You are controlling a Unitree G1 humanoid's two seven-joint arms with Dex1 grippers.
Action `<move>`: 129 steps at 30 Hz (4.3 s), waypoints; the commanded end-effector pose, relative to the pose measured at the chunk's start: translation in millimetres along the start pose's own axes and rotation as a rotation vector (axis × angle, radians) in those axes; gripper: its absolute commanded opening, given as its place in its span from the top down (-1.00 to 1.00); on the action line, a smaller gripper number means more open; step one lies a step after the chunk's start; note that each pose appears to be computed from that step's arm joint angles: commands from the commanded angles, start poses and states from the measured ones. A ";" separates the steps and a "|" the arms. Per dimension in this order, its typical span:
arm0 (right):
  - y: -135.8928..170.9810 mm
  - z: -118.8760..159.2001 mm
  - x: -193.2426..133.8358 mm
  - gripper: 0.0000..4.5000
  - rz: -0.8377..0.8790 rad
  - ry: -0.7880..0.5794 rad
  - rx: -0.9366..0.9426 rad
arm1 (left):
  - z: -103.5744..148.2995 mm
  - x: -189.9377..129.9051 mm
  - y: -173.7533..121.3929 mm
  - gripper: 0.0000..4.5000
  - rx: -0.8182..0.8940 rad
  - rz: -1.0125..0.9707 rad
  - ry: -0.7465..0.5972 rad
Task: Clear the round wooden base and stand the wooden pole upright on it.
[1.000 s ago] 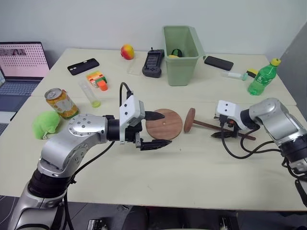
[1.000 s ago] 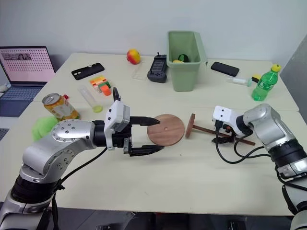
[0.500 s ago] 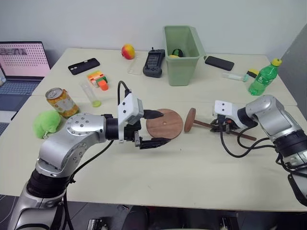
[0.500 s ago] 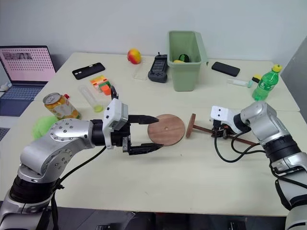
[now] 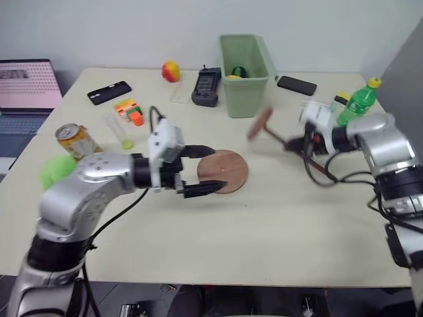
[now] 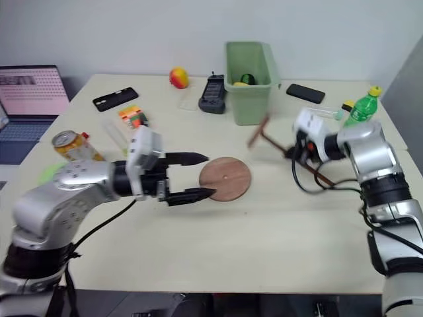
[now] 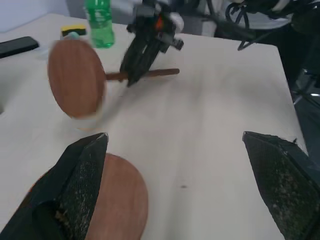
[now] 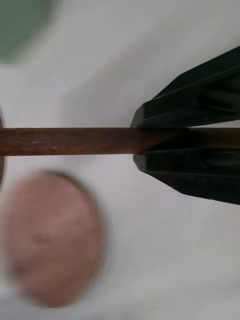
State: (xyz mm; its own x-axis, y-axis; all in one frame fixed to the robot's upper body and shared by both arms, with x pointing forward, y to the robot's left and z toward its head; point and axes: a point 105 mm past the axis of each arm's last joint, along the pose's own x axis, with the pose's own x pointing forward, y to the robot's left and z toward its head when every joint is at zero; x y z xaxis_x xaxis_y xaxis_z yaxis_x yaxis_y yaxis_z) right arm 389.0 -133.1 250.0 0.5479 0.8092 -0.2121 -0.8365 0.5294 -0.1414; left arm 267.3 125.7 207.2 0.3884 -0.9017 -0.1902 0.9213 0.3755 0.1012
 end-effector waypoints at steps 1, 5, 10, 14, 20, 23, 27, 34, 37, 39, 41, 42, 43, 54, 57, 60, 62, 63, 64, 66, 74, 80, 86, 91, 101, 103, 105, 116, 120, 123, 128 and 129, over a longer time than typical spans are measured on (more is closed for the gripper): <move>32.4 68.2 0.9 0.91 0.008 -0.370 0.047 | 7.7 -10.7 -16.6 -1.00 -0.032 0.115 -0.126; 70.0 65.5 38.2 0.91 -0.044 -0.562 0.088 | -16.7 -19.6 -45.5 -1.00 -0.068 0.359 -0.188; 91.0 57.8 66.8 0.91 -0.102 -0.648 0.129 | -32.2 -34.2 -55.1 -1.00 -0.091 0.517 -0.203; 99.8 33.5 95.1 0.91 -0.147 -0.625 0.088 | -62.9 -39.0 -66.0 -1.00 -0.074 0.578 -0.132; 89.4 19.6 102.7 0.91 -0.200 -0.626 0.053 | -51.6 -28.1 -60.0 -1.00 -0.025 0.606 -0.202; 83.5 9.1 104.1 0.91 -0.226 -0.608 0.053 | -44.7 -27.9 -57.4 -1.00 -0.004 0.602 -0.214; 81.7 -1.7 109.0 0.91 -0.239 -0.590 0.054 | -43.6 -26.9 -56.8 -1.00 -0.003 0.594 -0.211; 85.5 -6.9 114.9 0.91 -0.224 -0.581 0.082 | -41.9 -26.6 -56.9 -1.00 0.000 0.591 -0.211; 89.1 -3.8 116.0 0.91 -0.213 -0.593 0.088 | -42.8 -27.1 -59.4 -1.00 -0.005 0.590 -0.207; 92.9 -1.2 117.4 0.91 -0.202 -0.601 0.093 | -43.1 -27.0 -60.7 -1.00 -0.009 0.590 -0.206; 96.9 -1.6 119.5 0.91 -0.187 -0.600 0.098 | -42.9 -26.9 -61.6 -1.00 -0.009 0.589 -0.206; 98.2 -2.8 120.6 0.91 -0.183 -0.597 0.101 | -42.9 -27.1 -61.6 -1.00 -0.009 0.590 -0.206; 99.2 -4.4 121.5 0.91 -0.181 -0.593 0.102 | -42.8 -27.3 -61.7 -1.00 -0.010 0.592 -0.206; 93.8 -15.9 120.3 0.91 -0.214 -0.562 0.074 | -43.2 -28.7 -62.7 -1.00 -0.013 0.597 -0.203; 90.2 -19.1 118.4 0.91 -0.235 -0.554 0.048 | -43.0 -27.9 -62.0 -1.00 -0.013 0.593 -0.205; 86.8 -20.7 116.9 0.91 -0.256 -0.554 0.051 | -42.9 -26.9 -60.8 -1.00 -0.012 0.590 -0.207; 85.8 -21.7 116.1 0.91 -0.264 -0.553 0.049 | -42.7 -26.0 -60.2 -1.00 -0.012 0.587 -0.209; 85.7 -22.4 115.9 0.91 -0.268 -0.553 0.049 | -42.7 -25.7 -59.9 -1.00 -0.012 0.585 -0.210; 85.6 -23.0 115.8 0.91 -0.270 -0.553 0.050 | -42.7 -25.5 -59.7 -1.00 -0.012 0.584 -0.210; 86.1 -24.6 116.1 0.91 -0.271 -0.552 0.058 | -42.9 -25.5 -59.1 -1.00 -0.013 0.583 -0.211; 104.0 -47.6 107.8 0.91 -0.203 -0.469 0.041 | -44.0 -27.9 -59.0 -1.00 -0.013 0.590 -0.204; 114.0 -58.6 100.5 0.91 -0.155 -0.394 0.073 | -45.0 -29.7 -57.5 -1.00 -0.009 0.600 -0.201; 118.8 -84.7 110.9 0.91 -0.126 -0.220 0.090 | -49.8 -31.8 -58.7 -1.00 -0.016 0.604 -0.195; 118.8 -93.5 113.1 0.91 -0.121 -0.146 0.061 | -51.5 -33.7 -58.8 -1.00 -0.016 0.605 -0.191; 109.3 -74.7 122.2 0.91 -0.141 -0.136 0.118 | -56.4 -33.7 -57.0 -1.00 -0.014 0.605 -0.188; 107.8 -71.9 120.2 0.91 -0.142 -0.141 0.117 | -57.4 -34.2 -57.5 -1.00 -0.015 0.607 -0.189; 108.2 -71.1 118.7 0.91 -0.137 -0.142 0.105 | -58.5 -34.4 -58.2 -1.00 -0.015 0.608 -0.189; 119.1 -46.8 108.3 -0.16 -0.066 -0.179 0.046 | -60.5 -33.4 -59.6 -1.00 -0.014 0.602 -0.194; 121.7 -36.9 102.6 -0.54 -0.043 -0.185 0.038 | -60.3 -32.7 -58.5 -1.00 -0.016 0.600 -0.196; 119.0 -35.5 97.5 -0.90 -0.038 -0.169 0.024 | -60.7 -33.0 -56.3 -1.00 -0.015 0.600 -0.194; 109.9 -39.0 65.6 -0.97 0.000 -0.109 -0.009 | -62.2 -40.7 -44.5 -1.00 -0.064 0.595 -0.156; 106.5 -40.6 53.0 -0.97 0.009 -0.089 -0.015 | -64.9 -45.0 -40.5 -1.00 -0.072 0.563 -0.106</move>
State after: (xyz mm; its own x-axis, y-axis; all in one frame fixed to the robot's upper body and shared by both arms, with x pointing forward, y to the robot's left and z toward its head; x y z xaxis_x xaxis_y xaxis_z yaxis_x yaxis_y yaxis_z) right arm 339.6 -30.9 165.3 0.5645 0.8095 -0.1615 -0.8251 0.5482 -0.1367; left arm 211.8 154.0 144.7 0.8239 -0.5665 0.0155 0.5631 0.8215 0.0895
